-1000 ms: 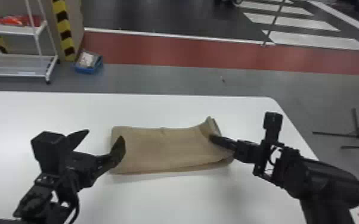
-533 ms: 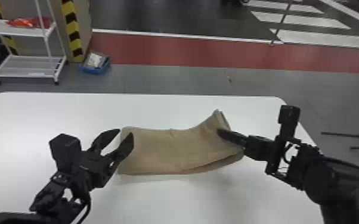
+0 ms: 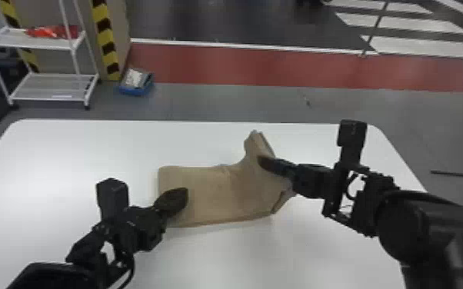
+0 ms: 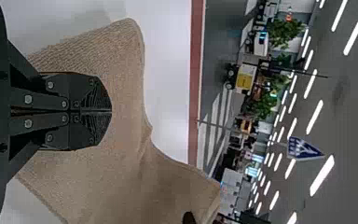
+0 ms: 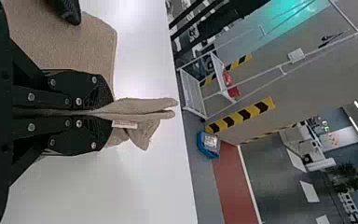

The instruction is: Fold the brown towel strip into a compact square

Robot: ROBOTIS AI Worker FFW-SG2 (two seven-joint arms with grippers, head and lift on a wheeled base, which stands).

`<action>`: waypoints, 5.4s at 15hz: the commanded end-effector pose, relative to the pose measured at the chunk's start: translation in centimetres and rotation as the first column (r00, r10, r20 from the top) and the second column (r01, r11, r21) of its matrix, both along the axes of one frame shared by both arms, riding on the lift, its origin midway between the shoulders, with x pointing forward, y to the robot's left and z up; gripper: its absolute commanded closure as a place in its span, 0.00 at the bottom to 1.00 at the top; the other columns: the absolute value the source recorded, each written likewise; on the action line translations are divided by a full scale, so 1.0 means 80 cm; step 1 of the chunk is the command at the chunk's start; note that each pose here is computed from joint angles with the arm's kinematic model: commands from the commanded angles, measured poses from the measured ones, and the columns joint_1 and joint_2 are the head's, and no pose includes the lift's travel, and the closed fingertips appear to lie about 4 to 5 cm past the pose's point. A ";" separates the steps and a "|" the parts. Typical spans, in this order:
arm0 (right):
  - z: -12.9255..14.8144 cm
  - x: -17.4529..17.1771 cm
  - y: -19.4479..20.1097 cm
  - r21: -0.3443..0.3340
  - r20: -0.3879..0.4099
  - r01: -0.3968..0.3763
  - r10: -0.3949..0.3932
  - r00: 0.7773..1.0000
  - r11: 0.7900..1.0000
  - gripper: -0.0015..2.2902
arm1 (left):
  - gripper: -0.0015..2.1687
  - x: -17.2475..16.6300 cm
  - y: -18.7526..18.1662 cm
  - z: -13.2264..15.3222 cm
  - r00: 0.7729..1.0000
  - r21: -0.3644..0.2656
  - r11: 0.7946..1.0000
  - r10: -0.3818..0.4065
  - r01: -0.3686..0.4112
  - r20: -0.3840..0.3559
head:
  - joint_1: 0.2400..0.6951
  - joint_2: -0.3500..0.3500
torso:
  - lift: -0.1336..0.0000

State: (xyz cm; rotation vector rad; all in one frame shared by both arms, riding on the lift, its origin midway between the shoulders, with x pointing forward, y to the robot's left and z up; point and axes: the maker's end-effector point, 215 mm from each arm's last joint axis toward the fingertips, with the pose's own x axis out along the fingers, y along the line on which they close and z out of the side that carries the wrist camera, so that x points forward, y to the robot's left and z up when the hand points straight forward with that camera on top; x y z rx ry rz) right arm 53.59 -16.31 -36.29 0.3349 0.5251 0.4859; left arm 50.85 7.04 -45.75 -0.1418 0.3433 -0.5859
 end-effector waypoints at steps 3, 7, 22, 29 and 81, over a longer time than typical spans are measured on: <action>0.039 -0.001 0.073 0.019 0.020 -0.070 0.070 0.997 0.997 0.62 | 0.98 0.000 0.008 -0.037 0.998 0.057 0.998 0.009 -0.005 -0.063 | 1.00 0.38 | 0.13; 0.045 -0.018 0.129 0.038 -0.015 -0.133 0.133 0.991 0.990 0.62 | 0.98 0.000 0.003 -0.043 0.998 0.076 0.997 0.005 0.000 -0.068 | 1.00 0.47 | 0.14; -0.003 -0.006 0.199 -0.071 -0.003 -0.183 0.184 0.983 0.980 0.62 | 0.98 -0.006 -0.001 -0.052 0.996 0.078 0.997 0.014 -0.007 -0.087 | 1.00 0.59 | 0.14; -0.020 -0.014 0.210 -0.044 -0.023 -0.196 0.195 0.980 0.980 0.39 | 0.98 -0.006 -0.001 -0.050 0.996 0.079 0.997 0.017 -0.010 -0.085 | 1.00 0.60 | 0.14; -0.090 0.006 -0.111 -0.087 -0.018 0.136 -0.138 0.990 0.987 0.89 | 0.98 -0.036 0.049 0.081 0.999 0.016 0.999 -0.028 0.028 0.041 | 1.00 0.28 | 0.14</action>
